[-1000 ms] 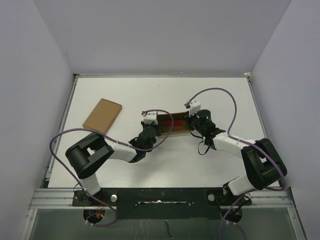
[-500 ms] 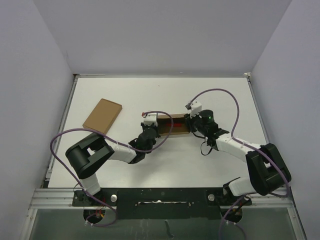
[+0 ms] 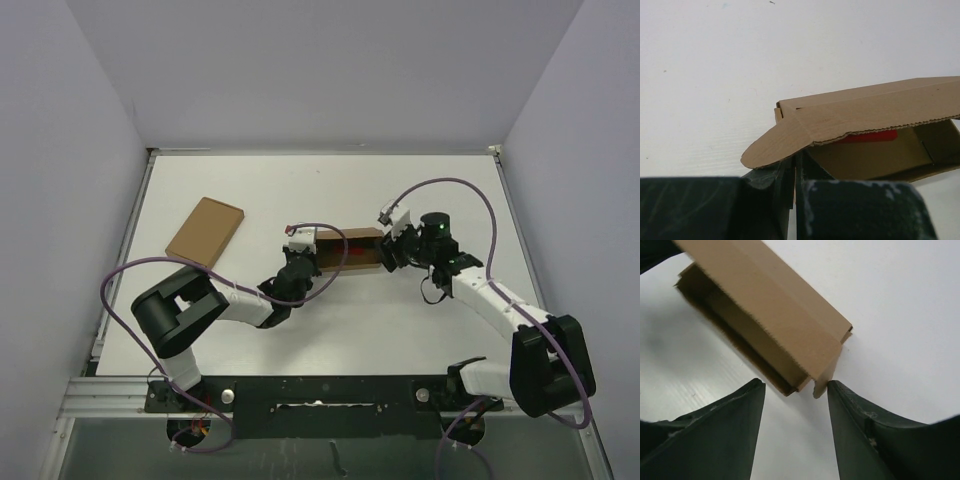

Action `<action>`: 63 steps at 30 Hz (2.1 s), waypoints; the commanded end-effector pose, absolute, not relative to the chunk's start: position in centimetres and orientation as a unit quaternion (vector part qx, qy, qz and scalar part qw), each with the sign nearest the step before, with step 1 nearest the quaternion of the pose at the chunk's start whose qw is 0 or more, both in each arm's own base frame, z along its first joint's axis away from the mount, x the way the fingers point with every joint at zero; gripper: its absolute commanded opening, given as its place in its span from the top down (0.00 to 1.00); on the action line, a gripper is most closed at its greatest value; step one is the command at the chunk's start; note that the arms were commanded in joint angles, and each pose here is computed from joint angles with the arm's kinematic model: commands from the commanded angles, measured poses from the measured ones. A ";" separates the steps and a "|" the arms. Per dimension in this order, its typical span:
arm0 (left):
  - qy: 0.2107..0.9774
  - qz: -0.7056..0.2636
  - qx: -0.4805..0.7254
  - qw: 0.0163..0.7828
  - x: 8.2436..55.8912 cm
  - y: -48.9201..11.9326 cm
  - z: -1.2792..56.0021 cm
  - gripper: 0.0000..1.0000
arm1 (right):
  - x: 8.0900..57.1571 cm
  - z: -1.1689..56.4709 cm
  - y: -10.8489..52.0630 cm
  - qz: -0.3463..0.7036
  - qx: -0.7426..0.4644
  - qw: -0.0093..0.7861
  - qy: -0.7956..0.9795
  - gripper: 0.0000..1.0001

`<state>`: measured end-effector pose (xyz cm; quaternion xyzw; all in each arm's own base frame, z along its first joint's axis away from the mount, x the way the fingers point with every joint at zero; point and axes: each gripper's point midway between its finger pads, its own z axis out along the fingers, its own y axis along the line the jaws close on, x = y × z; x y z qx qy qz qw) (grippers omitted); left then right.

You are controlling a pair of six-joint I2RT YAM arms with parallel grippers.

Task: Fold the paper box

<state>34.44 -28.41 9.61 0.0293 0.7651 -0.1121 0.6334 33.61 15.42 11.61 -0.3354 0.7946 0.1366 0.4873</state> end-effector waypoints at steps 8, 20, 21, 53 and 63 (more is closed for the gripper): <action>0.755 -0.128 0.025 0.643 34.4 -29.2 11.3 1.00 | 27.7 16.8 14.5 0.256 -0.546 0.452 0.658 0.46; 0.756 -0.123 0.032 0.642 34.4 -29.1 11.5 1.00 | 25.9 23.0 14.8 0.309 -0.576 0.498 0.571 0.03; 0.756 -0.122 0.032 0.642 34.4 -29.1 11.6 1.00 | 25.8 23.3 15.7 0.315 -0.585 0.494 0.561 0.01; 0.754 -0.119 0.035 0.645 34.4 -29.1 12.1 1.00 | 31.0 18.5 21.4 0.161 -0.738 0.412 0.510 0.26; 0.753 -0.121 0.034 0.646 34.4 -29.1 12.2 1.00 | 32.2 17.1 22.0 0.145 -0.743 0.400 0.517 0.30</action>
